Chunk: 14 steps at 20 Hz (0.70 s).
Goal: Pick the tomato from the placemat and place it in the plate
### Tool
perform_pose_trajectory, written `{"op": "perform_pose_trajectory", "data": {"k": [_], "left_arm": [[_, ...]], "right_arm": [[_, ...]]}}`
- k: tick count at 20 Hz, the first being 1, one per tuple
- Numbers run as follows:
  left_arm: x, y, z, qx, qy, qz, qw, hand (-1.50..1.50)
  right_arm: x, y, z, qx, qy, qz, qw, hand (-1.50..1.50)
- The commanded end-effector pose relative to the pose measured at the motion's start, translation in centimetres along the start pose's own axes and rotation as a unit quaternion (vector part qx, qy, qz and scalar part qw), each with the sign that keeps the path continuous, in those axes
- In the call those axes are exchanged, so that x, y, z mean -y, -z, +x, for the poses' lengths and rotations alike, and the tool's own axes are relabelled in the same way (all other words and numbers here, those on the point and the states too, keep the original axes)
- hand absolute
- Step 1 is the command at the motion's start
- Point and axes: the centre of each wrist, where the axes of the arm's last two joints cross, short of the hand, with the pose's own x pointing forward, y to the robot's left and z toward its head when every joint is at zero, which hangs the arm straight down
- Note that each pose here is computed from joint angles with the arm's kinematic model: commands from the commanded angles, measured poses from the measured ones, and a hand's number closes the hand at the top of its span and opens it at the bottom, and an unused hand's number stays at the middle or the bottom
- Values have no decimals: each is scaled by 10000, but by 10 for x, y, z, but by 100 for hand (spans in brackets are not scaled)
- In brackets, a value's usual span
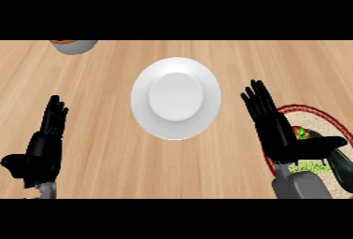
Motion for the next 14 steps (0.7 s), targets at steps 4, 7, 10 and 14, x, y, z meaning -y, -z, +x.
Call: {"op": "perform_pose_trajectory", "data": {"k": [4,7,10,14], "left_arm": [[21,36,33,97,438,-673,9967,0],[12,30,13,26,474,-841,9953,0],[28,37,16,-75,443,-1187,9919,0],[29,61,28,-117,436,-1288,9906,0]], "right_arm": [[13,44,47,-26,-450,-764,9961,-150],[44,42,79,87,-3511,294,9358,-150],[60,32,53,-348,-4574,-337,8879,150],[49,-14,-15,-721,-3493,-787,9309,-150]]}}
